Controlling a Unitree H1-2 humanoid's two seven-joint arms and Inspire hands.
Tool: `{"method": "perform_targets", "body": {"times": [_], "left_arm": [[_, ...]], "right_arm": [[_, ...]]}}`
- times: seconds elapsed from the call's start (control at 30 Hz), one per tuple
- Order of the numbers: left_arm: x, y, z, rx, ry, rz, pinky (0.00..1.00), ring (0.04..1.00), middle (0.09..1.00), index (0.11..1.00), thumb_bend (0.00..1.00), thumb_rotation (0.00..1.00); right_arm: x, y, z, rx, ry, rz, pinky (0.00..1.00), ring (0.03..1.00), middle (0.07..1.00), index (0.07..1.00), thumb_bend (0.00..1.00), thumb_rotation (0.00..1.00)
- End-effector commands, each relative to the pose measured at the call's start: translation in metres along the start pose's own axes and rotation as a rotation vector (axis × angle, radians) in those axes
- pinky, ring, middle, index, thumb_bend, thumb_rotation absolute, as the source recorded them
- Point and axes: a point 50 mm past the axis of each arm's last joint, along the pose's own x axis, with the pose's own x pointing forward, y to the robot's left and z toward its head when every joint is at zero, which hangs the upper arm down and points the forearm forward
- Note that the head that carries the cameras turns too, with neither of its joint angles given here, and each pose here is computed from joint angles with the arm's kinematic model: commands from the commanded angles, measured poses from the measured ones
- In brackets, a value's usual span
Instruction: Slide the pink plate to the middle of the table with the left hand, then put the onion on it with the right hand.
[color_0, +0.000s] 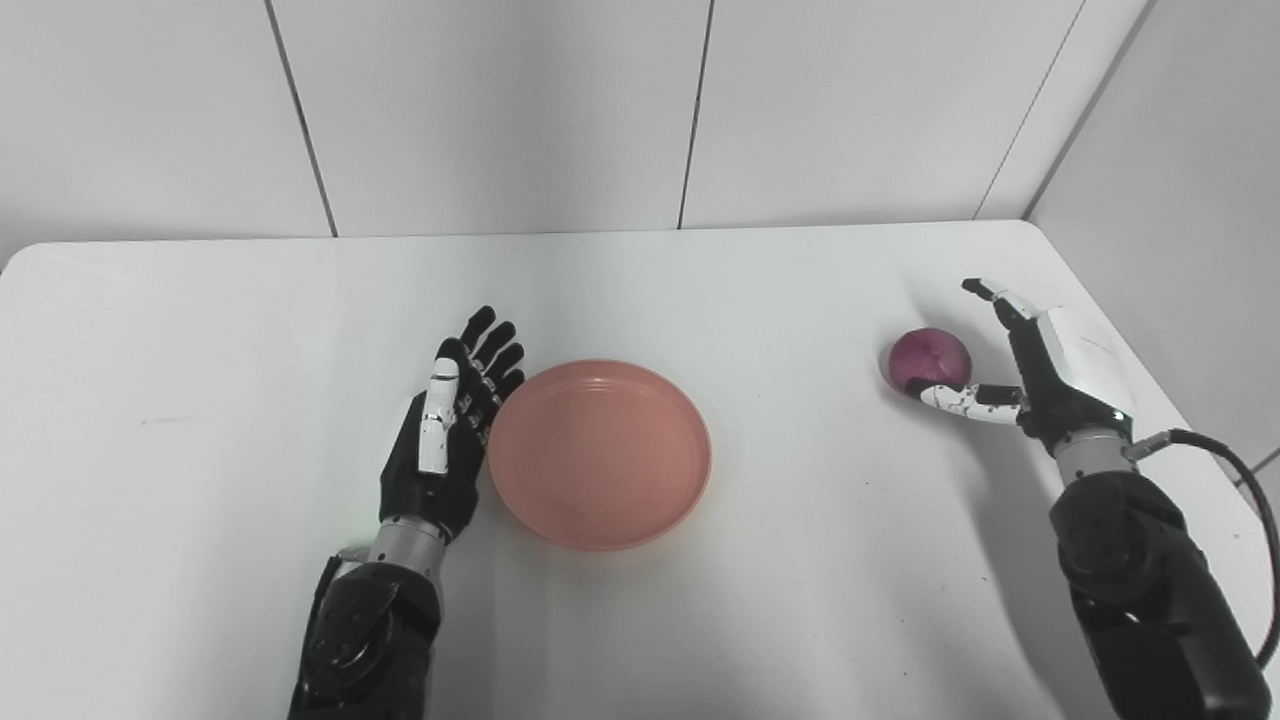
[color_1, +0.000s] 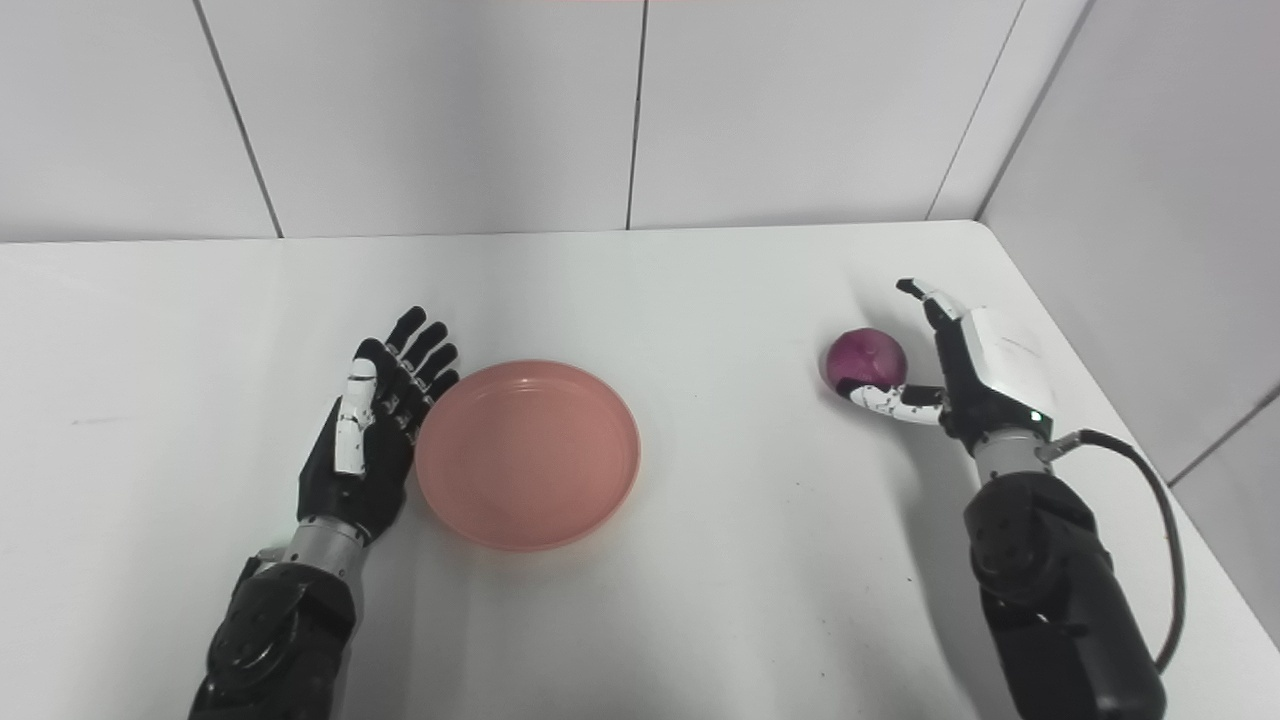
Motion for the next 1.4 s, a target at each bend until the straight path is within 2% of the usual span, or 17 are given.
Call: {"method": "perform_targets", "body": {"times": [0.0, 0.47, 0.73, 1.2, 1.37], "left_arm": [[-0.022, 0.020, -0.027, 0.011, 0.090, 0.053, 0.94, 0.931, 0.932, 0.912, 0.47, 1.00], [-0.024, 0.023, -0.030, 0.011, 0.092, 0.053, 0.94, 0.932, 0.935, 0.917, 0.47, 1.00], [-0.025, 0.023, -0.029, 0.019, 0.092, 0.052, 0.94, 0.931, 0.934, 0.917, 0.46, 1.00], [-0.026, 0.022, -0.029, 0.012, 0.092, 0.049, 0.94, 0.933, 0.936, 0.920, 0.46, 1.00], [-0.026, 0.022, -0.029, 0.011, 0.092, 0.054, 0.94, 0.929, 0.931, 0.914, 0.46, 1.00]], "right_arm": [[0.011, -0.019, 0.006, -0.006, -0.020, -0.057, 0.76, 0.857, 0.880, 0.883, 1.00, 0.40], [0.020, -0.005, 0.008, 0.045, -0.005, -0.008, 0.74, 0.848, 0.888, 0.886, 1.00, 0.41], [0.025, -0.001, 0.012, 0.062, -0.012, 0.025, 0.75, 0.849, 0.891, 0.892, 1.00, 0.46], [0.034, 0.003, 0.014, 0.087, -0.009, 0.046, 0.76, 0.849, 0.890, 0.892, 1.00, 0.43], [0.037, 0.003, 0.012, 0.071, 0.005, 0.053, 0.76, 0.853, 0.892, 0.895, 1.00, 0.45]]}}
